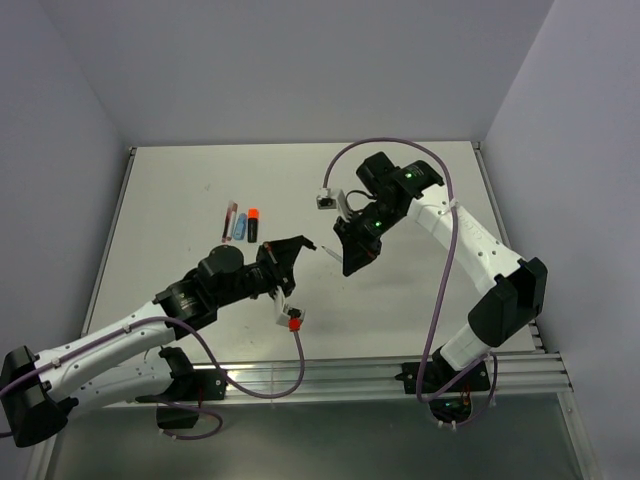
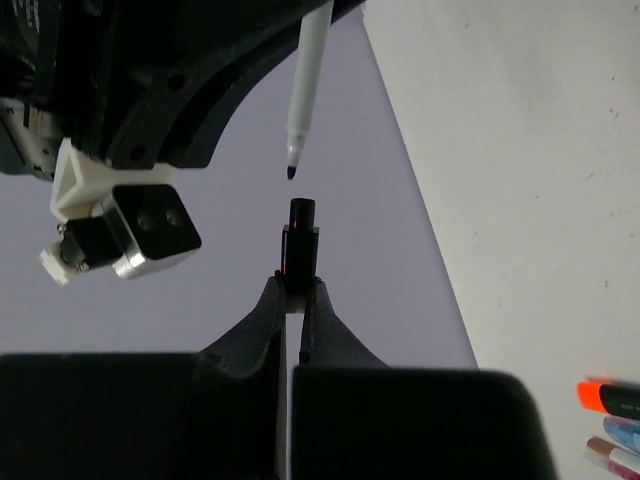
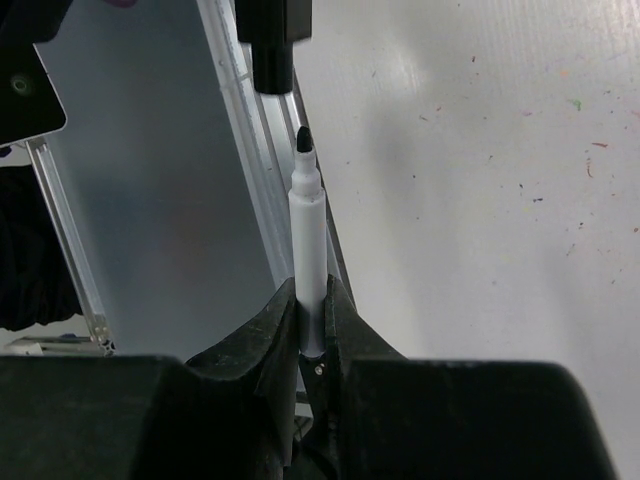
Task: Insert the pens into the pen caps
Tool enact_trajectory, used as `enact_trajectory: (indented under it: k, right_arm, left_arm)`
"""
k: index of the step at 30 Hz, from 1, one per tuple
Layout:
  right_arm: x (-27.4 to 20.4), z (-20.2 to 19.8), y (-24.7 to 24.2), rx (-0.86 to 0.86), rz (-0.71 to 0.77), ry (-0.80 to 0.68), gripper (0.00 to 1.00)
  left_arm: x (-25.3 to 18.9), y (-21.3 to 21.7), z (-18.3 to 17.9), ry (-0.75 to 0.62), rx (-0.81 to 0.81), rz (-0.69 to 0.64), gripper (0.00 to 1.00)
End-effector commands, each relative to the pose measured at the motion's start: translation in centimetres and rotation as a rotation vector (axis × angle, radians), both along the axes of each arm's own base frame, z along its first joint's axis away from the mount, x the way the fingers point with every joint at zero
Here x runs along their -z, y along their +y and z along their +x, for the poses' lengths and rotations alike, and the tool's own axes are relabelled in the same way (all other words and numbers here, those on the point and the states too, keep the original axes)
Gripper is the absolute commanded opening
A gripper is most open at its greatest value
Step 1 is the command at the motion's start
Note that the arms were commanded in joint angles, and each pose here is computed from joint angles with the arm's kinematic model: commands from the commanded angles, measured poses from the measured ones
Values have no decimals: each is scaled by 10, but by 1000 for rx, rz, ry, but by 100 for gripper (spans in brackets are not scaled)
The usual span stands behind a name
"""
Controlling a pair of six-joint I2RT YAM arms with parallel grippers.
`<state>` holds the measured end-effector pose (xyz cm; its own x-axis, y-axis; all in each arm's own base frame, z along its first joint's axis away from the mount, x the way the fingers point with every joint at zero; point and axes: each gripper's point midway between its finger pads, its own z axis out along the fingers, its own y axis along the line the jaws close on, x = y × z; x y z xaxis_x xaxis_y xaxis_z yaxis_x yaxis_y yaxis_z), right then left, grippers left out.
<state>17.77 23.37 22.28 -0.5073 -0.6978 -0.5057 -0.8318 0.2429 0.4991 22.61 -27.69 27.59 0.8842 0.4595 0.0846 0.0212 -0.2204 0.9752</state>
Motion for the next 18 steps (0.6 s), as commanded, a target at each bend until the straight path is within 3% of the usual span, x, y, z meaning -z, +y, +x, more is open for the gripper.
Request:
enact_trajectory:
  k: [1,18]
  right_arm:
    - [-9,3,6,-12,12,-22,0]
    - [2,-17,-5,-39,-11,-17,0]
  left_arm:
    - [-17,-13,-12,-14,66,-26,0]
    - [-22,-17,-9,67,33,-75,0]
